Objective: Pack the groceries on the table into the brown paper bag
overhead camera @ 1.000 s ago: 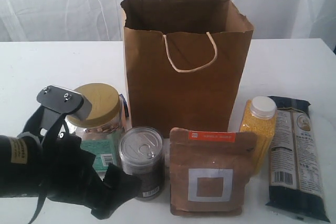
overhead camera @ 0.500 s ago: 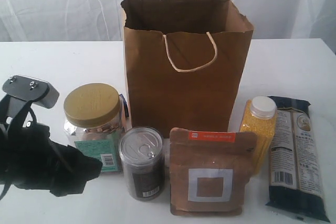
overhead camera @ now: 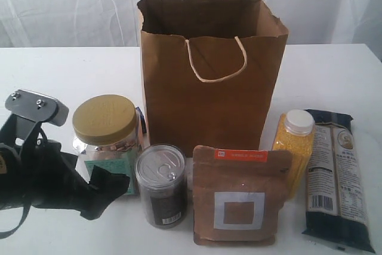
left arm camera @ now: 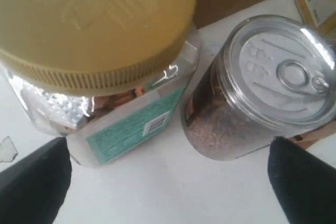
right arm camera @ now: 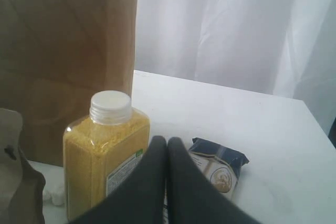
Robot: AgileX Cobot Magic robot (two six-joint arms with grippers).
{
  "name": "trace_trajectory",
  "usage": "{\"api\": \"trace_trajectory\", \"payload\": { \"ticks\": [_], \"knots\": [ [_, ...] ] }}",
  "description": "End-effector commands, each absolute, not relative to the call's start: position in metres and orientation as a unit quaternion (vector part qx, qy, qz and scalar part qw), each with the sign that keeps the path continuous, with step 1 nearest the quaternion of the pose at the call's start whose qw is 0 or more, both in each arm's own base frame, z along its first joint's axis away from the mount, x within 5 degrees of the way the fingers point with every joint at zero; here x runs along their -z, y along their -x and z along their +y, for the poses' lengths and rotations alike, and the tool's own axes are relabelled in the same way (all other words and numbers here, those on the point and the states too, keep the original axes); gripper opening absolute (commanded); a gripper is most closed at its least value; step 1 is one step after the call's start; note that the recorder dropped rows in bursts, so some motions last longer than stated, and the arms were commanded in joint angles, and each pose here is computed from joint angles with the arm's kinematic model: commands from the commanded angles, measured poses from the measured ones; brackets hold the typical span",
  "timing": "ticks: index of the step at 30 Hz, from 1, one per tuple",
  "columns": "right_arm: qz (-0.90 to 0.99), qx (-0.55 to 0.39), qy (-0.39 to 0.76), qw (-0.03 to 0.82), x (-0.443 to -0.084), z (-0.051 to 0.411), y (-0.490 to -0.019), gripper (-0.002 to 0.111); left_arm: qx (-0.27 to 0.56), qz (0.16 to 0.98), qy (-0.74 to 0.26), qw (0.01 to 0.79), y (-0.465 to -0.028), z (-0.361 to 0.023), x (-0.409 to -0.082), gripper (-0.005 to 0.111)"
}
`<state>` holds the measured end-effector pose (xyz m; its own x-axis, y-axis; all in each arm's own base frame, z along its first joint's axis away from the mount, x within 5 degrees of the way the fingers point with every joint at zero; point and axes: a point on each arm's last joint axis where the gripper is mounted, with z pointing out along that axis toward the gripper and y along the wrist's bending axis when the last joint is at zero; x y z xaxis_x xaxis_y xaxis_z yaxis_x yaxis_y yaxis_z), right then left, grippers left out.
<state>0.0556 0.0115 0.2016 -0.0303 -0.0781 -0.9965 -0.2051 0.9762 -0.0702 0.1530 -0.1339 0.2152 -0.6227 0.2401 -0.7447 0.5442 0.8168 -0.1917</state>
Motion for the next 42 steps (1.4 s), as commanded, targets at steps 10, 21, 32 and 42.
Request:
{"api": "trace_trajectory", "payload": {
  "ticks": [10, 21, 32, 42],
  "knots": [
    [0.712, -0.042, 0.098, 0.695, -0.202, 0.011, -0.055, 0.0, 0.194, 0.883, -0.212, 0.371, -0.161, -0.137, -0.203, 0.101],
    [0.712, -0.042, 0.098, 0.695, -0.202, 0.011, -0.055, 0.0, 0.221, 0.876, -0.216, 0.37, -0.141, -0.126, -0.227, 0.101],
    [0.712, -0.042, 0.098, 0.695, -0.202, 0.011, -0.055, 0.0, 0.165, 0.811, -0.27, 0.492, -0.141, -0.103, -0.286, 0.085],
    [0.712, -0.042, 0.098, 0.695, -0.202, 0.011, -0.055, 0.0, 0.129, 0.789, -0.289, 0.527, -0.163, -0.109, -0.294, 0.036]
  ]
}}
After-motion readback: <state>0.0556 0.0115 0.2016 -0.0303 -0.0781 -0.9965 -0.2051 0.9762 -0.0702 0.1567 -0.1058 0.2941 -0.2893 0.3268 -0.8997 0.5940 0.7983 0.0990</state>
